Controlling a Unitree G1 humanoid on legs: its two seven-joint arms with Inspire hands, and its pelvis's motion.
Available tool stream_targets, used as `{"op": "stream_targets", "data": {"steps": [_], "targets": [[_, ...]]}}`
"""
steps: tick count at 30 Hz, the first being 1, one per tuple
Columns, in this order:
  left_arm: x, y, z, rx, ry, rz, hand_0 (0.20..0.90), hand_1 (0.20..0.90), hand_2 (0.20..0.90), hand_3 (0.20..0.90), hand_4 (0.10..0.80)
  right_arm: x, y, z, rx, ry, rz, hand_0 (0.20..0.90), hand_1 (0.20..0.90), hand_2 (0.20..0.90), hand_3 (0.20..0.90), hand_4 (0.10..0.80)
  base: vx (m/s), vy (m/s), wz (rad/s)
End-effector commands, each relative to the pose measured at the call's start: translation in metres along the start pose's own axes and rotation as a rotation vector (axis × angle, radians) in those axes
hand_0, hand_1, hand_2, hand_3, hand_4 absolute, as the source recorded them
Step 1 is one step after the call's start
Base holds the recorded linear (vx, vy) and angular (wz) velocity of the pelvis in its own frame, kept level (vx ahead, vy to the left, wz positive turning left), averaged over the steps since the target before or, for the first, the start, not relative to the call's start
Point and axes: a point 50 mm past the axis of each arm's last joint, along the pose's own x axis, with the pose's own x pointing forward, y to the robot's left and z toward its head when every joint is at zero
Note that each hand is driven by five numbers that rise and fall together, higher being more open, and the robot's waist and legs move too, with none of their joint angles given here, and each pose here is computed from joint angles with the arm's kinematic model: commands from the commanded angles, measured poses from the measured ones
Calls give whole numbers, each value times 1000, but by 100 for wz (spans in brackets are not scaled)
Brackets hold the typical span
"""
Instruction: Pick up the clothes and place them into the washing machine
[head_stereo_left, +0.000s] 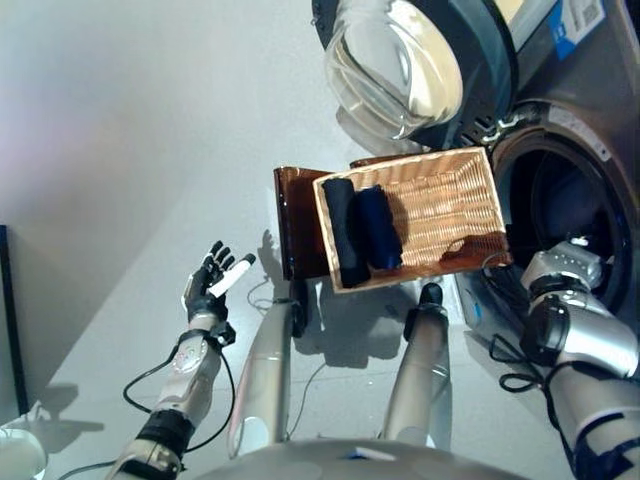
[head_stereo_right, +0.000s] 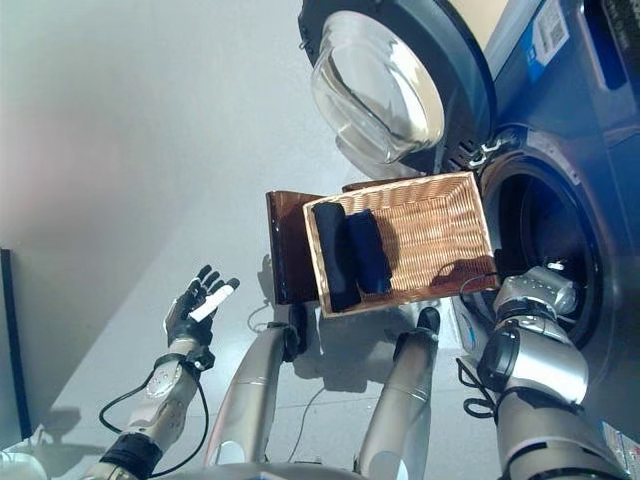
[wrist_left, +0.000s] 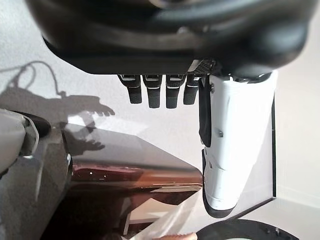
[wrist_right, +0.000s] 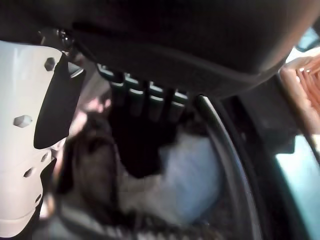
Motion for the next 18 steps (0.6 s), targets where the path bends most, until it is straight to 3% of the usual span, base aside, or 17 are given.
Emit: {"op": "stream_targets", "data": {"steps": [1,2,6,9,12,18], "targets": [[-1,22,26,36,-122,36,900,900,900,900,800,-4,33,10,-324,-96,226,900,900,900,900,800,0,0,0],[-1,22,26,34,-122,37,900,900,900,900,800,-4,34,10,-328,-97,226,900,900,900,900,800,0,0,0],[-3,25,26,66,-127,37,900,900,900,900,800,-23,36,-30,-903,-152,443,900,900,900,900,800,-6,-1,1],[-1,25,26,89,-133,51,900,900,900,900,800,-39,27,-60,-1132,-178,546,900,900,900,900,800,0,0,0],[3,26,32,91,-172,80,900,900,900,900,800,-70,11,-103,-1361,-196,764,900,900,900,900,800,0,0,0],[5,28,34,77,-192,118,900,900,900,900,800,-91,-8,-128,-1465,-157,904,900,900,900,900,800,2,-2,2]]}}
